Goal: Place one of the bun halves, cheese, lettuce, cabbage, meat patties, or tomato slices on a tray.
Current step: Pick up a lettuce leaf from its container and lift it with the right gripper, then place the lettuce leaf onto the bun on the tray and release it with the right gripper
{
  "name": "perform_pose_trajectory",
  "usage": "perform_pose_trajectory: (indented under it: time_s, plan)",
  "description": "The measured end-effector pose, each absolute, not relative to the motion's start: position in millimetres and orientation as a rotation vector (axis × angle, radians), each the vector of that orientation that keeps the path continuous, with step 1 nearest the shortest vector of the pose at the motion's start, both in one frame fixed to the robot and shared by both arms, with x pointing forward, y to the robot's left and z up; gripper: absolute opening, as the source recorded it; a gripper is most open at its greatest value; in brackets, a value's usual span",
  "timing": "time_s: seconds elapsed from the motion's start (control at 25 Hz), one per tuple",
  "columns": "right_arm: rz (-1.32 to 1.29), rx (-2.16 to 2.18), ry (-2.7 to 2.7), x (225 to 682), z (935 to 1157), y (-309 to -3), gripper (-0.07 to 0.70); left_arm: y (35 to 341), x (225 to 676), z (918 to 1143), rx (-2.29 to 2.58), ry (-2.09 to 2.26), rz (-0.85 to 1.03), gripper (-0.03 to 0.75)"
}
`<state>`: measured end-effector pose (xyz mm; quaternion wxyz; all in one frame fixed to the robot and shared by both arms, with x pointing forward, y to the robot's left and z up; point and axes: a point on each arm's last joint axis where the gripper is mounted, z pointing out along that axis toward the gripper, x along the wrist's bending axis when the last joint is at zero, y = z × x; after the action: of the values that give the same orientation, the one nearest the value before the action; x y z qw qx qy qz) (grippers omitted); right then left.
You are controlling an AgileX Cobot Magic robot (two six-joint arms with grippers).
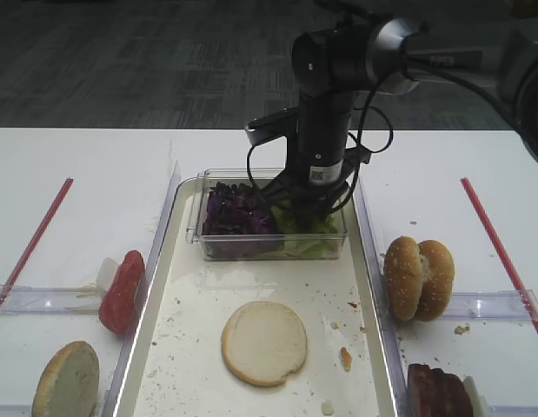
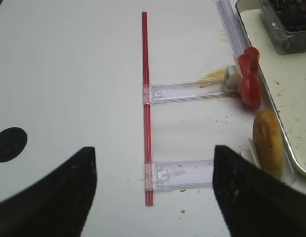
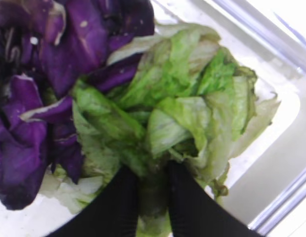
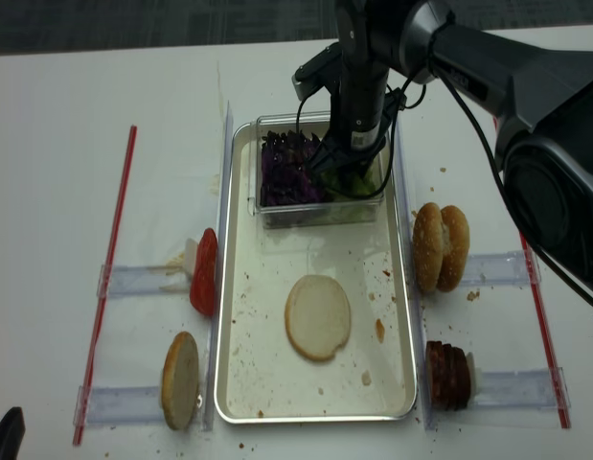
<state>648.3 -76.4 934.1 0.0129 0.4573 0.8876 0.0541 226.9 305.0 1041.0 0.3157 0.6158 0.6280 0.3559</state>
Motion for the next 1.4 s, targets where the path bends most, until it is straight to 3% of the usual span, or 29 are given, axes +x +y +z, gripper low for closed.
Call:
perform_pose_trajectory:
  time_s: [0.12, 0.2, 0.48, 0.88, 1.4]
  plan:
    - [0.160, 1.416, 2.762, 649, 934, -77, 0.085, 305, 227, 1041, 1.622, 1.654, 0.937, 0.491]
    - [0.159, 1.418, 2.760, 649, 934, -77, 0.056, 305, 227, 1041, 1.622, 1.654, 0.937, 0.491]
    - [0.170, 1.411, 2.753, 650, 942, -77, 0.055, 305, 227, 1041, 1.622, 1.654, 0.937, 0.491]
    - [0.302, 1.371, 2.690, 661, 994, -71, 0.054, 305, 227, 1041, 1.622, 1.654, 0.937, 0.491]
    - [0.278, 1.408, 2.690, 657, 994, -73, 0.054, 305, 227, 1041, 1.622, 1.654, 0.937, 0.491]
